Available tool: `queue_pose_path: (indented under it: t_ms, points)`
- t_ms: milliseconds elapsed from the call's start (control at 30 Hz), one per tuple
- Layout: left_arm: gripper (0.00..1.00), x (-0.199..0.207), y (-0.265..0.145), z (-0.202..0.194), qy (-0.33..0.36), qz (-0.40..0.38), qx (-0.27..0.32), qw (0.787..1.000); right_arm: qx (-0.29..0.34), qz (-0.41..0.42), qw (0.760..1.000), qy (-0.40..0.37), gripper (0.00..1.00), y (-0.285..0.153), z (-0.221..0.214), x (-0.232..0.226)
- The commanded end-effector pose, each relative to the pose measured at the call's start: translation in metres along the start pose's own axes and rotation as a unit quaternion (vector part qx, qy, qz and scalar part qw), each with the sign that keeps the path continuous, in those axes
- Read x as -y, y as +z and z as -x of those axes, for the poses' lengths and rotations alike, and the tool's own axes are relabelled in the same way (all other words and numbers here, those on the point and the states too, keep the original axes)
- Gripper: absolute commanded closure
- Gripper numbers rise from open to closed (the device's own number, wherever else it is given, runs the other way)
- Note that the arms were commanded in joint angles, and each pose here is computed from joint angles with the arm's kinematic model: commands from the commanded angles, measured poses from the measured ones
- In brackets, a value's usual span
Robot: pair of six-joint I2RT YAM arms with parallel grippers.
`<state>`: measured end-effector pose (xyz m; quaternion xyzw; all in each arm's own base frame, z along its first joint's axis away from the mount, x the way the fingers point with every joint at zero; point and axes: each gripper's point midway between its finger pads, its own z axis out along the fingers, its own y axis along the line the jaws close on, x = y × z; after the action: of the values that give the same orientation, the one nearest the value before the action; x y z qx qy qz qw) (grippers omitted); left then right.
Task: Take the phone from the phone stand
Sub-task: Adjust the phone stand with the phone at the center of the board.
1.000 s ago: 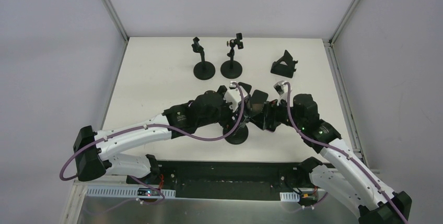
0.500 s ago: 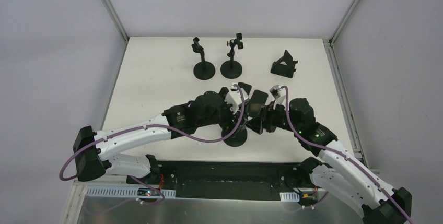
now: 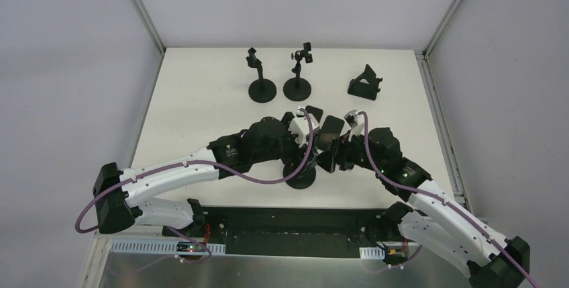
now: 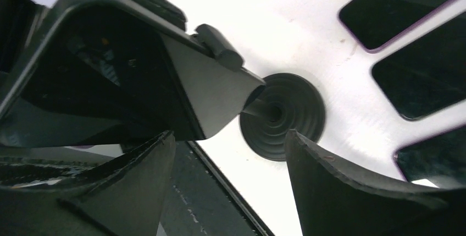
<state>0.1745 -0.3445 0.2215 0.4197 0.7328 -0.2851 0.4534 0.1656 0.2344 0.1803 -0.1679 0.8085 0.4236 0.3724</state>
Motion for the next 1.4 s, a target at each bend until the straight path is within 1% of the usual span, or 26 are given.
queue_pose_path:
  t_ms: [0,67,167,300,367,500,667,733,1000,1300,1367]
  points:
    - [0.01,0.000,-0.001,0.011,0.022,0.000,0.028,0.999,0.049,-0.063,0.997,-0.022,0.22,-0.010,0.022,0.016]
    - [0.01,0.000,0.001,0.010,0.030,-0.002,0.034,0.999,0.066,-0.102,0.992,-0.022,0.20,-0.017,0.027,0.028]
    - [0.01,0.005,0.004,0.015,0.040,-0.019,0.065,0.997,0.084,-0.129,0.988,-0.020,0.19,-0.022,0.034,0.037]
    - [0.01,0.009,0.008,0.018,0.040,-0.028,0.094,0.994,0.092,-0.138,0.986,-0.019,0.17,-0.026,0.037,0.039]
    - [0.01,0.008,0.009,0.016,0.037,-0.025,0.096,0.994,0.098,-0.142,0.985,-0.017,0.17,-0.028,0.039,0.039]
    - [0.01,0.002,0.010,0.016,0.022,-0.007,0.107,0.994,0.102,-0.142,0.984,-0.016,0.17,-0.030,0.042,0.039]
    - [0.01,-0.009,0.007,0.016,0.011,0.024,0.137,0.990,0.100,-0.143,0.985,-0.017,0.16,-0.029,0.041,0.039]
    - [0.01,-0.012,0.005,0.015,-0.005,0.032,0.145,0.989,0.100,-0.143,0.984,-0.018,0.16,-0.030,0.042,0.039]
    - [0.01,-0.021,0.007,0.011,-0.011,0.064,0.153,0.986,0.095,-0.146,0.984,-0.018,0.16,-0.029,0.040,0.041]
    - [0.01,-0.017,0.012,0.011,-0.006,0.069,0.154,0.986,0.092,-0.152,0.984,-0.019,0.16,-0.029,0.039,0.044]
    - [0.02,-0.017,0.013,0.011,-0.005,0.068,0.153,0.986,0.092,-0.152,0.984,-0.020,0.16,-0.029,0.040,0.044]
